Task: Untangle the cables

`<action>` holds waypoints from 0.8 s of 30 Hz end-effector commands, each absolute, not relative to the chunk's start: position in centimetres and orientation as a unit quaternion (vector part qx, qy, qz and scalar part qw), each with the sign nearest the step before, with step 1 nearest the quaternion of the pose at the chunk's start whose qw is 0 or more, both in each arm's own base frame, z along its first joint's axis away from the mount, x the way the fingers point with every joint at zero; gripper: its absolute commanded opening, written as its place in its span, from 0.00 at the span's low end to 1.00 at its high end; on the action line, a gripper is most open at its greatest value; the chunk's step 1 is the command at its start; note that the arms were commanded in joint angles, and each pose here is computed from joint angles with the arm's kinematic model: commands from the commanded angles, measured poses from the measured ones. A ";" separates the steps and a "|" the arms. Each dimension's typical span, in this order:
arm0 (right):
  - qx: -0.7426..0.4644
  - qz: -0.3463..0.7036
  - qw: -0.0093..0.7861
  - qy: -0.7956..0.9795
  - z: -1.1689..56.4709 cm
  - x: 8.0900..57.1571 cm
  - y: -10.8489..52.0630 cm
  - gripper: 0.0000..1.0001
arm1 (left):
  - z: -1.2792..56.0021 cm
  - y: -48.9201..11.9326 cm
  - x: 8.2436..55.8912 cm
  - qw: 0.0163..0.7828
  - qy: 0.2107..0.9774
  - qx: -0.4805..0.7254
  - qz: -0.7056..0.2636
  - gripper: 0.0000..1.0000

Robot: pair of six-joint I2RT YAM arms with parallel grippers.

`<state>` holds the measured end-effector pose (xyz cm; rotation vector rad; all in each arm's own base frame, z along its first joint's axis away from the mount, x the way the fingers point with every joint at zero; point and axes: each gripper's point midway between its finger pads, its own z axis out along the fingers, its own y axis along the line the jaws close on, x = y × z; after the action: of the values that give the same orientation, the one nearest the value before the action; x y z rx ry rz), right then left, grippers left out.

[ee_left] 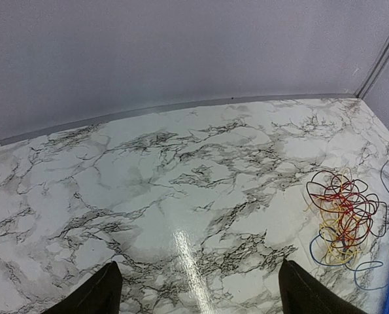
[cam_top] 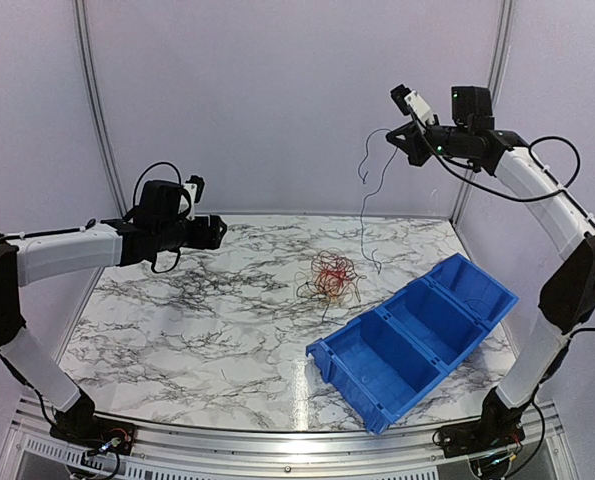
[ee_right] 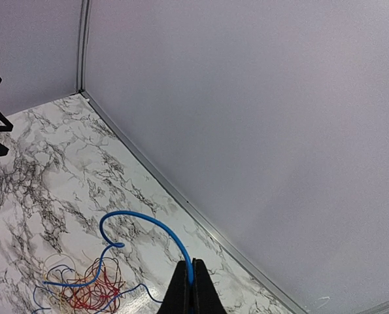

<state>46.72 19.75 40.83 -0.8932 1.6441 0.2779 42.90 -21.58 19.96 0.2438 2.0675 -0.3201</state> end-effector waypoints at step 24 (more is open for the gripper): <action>-0.301 0.007 0.622 0.723 44.5 44.9 7.8 0.00 | 22.3 -20.0 44.0 0.513 0.843 0.042 -0.156 0.88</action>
<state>46.57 10.62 42.66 -0.7307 1.6787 0.0974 43.76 -19.79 20.03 0.1267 2.0763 -0.3252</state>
